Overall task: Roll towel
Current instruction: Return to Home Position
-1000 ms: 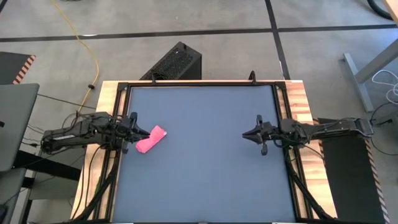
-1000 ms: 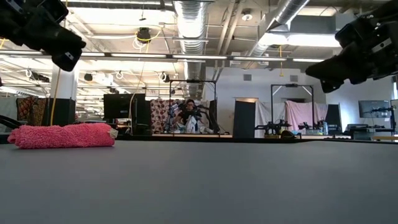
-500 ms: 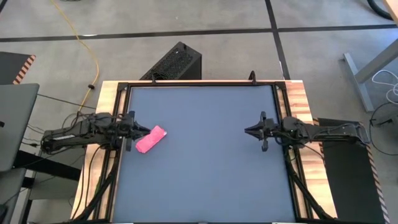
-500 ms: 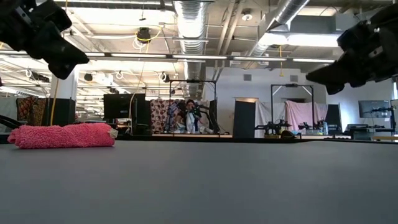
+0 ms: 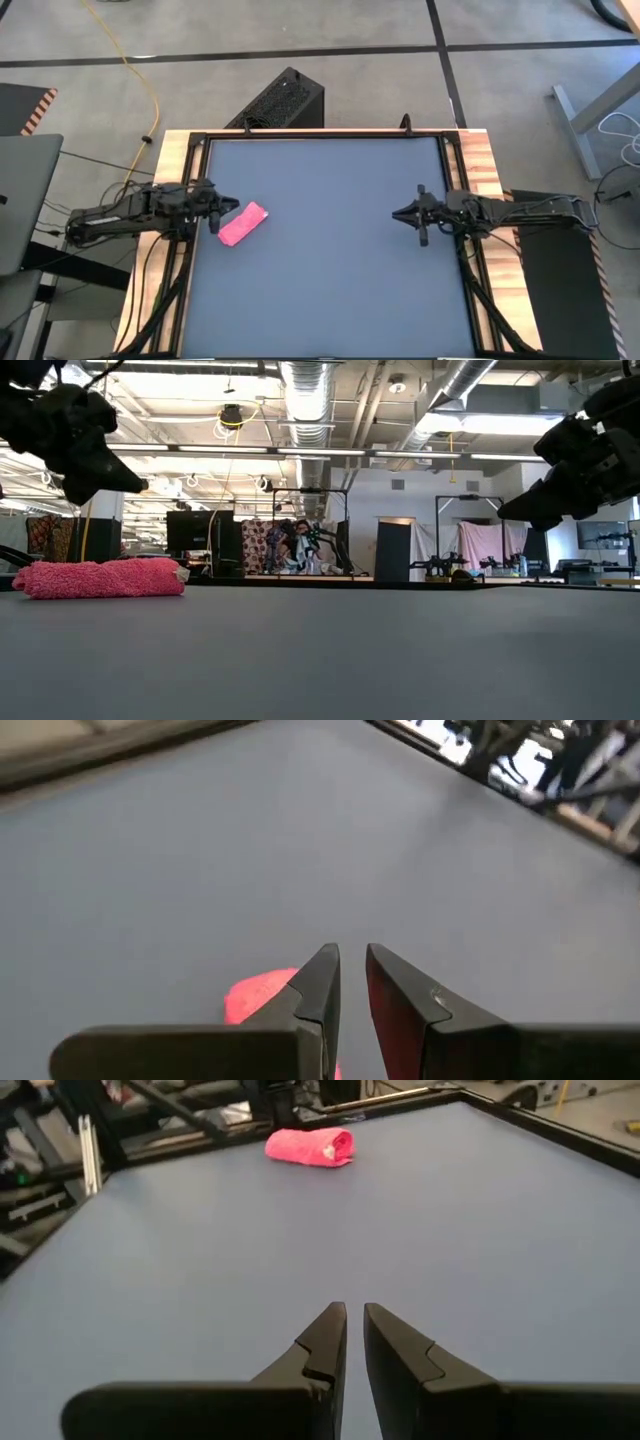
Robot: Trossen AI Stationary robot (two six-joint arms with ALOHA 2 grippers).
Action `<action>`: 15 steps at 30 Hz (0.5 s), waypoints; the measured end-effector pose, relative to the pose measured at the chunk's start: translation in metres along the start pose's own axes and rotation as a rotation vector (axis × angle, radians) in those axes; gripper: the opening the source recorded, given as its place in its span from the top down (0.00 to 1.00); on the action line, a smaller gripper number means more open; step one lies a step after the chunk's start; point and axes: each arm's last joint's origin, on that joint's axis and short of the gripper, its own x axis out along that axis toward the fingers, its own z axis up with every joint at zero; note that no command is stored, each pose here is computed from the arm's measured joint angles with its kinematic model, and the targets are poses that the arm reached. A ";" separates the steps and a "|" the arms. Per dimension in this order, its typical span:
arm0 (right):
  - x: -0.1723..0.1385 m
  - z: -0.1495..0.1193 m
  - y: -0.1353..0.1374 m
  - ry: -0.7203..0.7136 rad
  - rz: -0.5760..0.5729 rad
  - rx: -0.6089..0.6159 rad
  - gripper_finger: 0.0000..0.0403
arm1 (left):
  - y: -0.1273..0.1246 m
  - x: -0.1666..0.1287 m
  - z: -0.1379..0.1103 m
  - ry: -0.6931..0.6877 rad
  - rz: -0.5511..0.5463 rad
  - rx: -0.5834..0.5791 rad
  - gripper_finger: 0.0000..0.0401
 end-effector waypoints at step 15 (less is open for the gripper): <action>0.001 -0.002 0.000 0.024 0.001 -0.039 0.83 | -0.003 0.038 -0.026 -0.204 -0.291 0.340 0.89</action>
